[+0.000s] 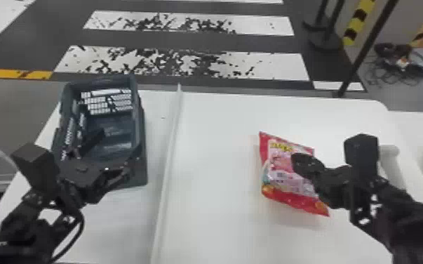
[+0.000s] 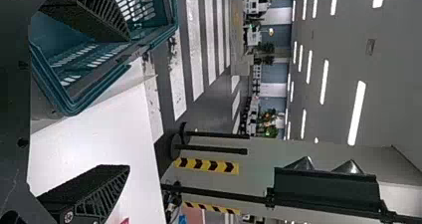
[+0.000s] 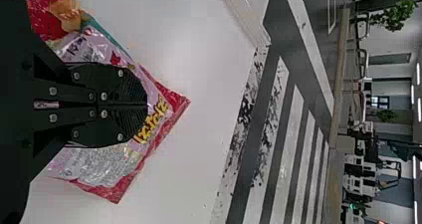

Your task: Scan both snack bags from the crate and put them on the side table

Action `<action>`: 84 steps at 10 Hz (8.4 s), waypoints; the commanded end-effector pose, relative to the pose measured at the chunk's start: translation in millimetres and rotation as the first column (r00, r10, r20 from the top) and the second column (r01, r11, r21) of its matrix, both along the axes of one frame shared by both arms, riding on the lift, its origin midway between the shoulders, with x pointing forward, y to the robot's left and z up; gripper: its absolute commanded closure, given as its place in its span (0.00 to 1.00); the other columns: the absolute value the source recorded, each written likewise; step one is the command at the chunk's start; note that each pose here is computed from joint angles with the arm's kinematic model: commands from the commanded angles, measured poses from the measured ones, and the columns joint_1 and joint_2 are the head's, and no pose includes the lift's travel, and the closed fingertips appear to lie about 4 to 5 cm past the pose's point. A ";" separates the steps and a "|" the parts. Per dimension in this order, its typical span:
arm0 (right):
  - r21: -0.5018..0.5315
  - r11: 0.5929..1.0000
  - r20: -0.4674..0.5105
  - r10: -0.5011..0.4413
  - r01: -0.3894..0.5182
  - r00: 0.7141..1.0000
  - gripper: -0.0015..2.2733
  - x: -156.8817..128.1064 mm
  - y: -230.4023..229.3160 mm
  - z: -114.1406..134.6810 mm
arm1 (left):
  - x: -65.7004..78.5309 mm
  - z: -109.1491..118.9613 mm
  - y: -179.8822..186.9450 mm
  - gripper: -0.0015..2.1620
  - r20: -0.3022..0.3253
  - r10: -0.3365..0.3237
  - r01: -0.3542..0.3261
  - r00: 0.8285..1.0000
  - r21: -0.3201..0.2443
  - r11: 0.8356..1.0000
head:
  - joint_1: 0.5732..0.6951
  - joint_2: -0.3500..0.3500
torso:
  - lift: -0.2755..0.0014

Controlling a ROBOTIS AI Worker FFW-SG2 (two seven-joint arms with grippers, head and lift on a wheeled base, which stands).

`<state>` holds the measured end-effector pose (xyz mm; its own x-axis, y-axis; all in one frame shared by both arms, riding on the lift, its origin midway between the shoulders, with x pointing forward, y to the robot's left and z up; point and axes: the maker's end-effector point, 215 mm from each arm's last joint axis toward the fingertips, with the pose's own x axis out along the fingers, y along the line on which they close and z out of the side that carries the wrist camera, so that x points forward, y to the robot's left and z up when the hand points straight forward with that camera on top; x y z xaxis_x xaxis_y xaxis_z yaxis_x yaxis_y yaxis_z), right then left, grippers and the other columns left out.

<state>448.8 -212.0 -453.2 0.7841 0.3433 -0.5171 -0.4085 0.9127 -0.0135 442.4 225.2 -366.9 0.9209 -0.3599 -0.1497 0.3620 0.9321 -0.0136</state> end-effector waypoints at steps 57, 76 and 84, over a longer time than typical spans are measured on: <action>0.005 0.993 -0.172 -0.118 0.121 0.978 0.99 -37.8 -57.2 -109.1 | -0.1 -12.8 -7.7 0.04 -0.024 -0.023 0.023 0.999 -0.011 1.000 | 1.00 0.41 | 0.68; 0.100 0.973 -0.003 -0.206 0.206 0.978 0.99 -0.4 -91.9 -6.6 | -2.2 -14.2 -6.5 0.05 -0.026 -0.020 0.020 0.999 -0.015 1.000 | 1.00 0.36 | 0.68; 0.055 0.998 -0.139 -0.024 0.032 0.990 0.99 35.9 -11.6 -64.4 | -3.1 -11.9 -4.0 0.05 -0.023 -0.019 0.019 1.000 -0.010 1.000 | 1.00 0.48 | 0.68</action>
<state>480.8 -224.3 -513.4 0.7212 0.3560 -0.5942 -0.3771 0.9214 0.0943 439.3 220.9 -379.1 0.9101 -0.3791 -0.1674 0.3793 0.9247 -0.0317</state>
